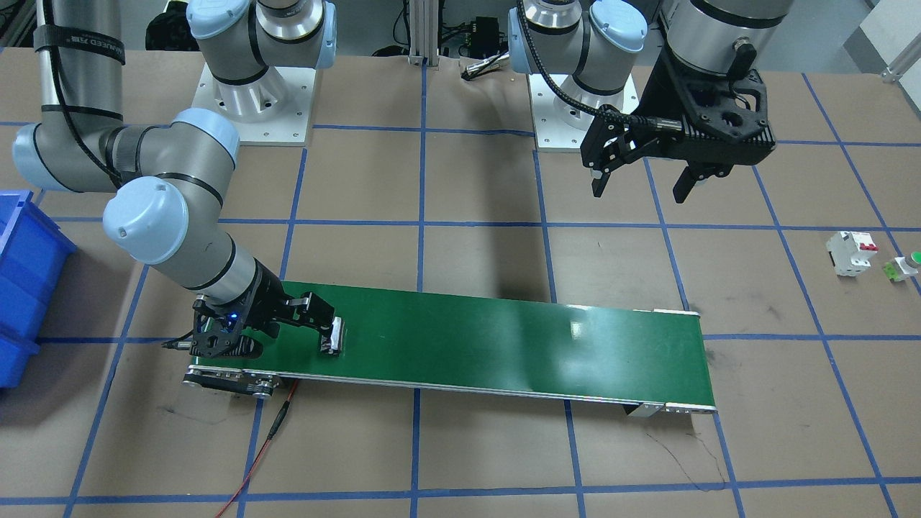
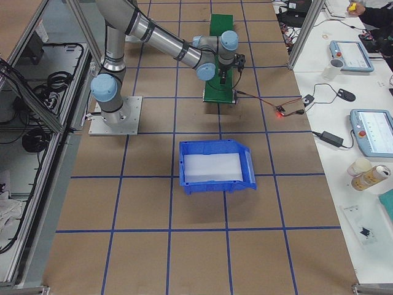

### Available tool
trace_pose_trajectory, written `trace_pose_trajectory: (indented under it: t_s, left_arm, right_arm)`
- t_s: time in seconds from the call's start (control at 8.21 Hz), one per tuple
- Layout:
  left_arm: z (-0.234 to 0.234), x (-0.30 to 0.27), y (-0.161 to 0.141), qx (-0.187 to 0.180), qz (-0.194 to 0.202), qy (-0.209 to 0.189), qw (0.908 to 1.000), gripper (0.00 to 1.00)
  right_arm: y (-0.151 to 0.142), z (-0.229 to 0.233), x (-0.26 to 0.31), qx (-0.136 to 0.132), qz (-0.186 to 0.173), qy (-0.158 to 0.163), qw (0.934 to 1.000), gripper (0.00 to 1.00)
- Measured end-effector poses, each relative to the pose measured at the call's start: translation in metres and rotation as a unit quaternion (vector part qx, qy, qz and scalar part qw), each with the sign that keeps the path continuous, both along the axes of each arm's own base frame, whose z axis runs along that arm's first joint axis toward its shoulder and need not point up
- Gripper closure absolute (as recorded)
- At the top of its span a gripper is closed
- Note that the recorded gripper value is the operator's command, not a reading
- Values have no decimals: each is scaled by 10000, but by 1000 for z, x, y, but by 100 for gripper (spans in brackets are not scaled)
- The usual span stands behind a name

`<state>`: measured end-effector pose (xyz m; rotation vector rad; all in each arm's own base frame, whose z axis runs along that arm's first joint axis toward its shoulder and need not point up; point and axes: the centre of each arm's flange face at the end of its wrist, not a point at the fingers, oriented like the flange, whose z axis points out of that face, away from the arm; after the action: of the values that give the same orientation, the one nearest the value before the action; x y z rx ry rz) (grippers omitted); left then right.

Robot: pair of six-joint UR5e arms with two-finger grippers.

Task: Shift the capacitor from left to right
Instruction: 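Close the right gripper on the capacitor at the belt's far end, then carry the capacitor with the right gripper toward the blue bin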

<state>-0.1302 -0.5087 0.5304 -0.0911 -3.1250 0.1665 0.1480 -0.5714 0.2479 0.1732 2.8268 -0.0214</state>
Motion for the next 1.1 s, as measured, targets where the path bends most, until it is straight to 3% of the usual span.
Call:
trace_pose_trajectory:
  t_s: [0.37, 0.61, 0.73, 1.1]
  left_arm:
    - [0, 0, 0, 2, -2, 0, 10000, 0]
    - [0, 0, 0, 0, -2, 0, 10000, 0]
    - [0, 0, 0, -1, -3, 0, 10000, 0]
    - [0, 0, 0, 0, -1, 0, 10000, 0]
  right_arm:
    - [1, -2, 1, 35, 0, 100, 9999, 53]
    - [1, 1, -6, 19, 53, 467, 9989, 94]
    - [0, 5, -11, -5, 83, 736, 9973, 100]
    - [-7, 41, -24, 161, 176, 1182, 9927, 100]
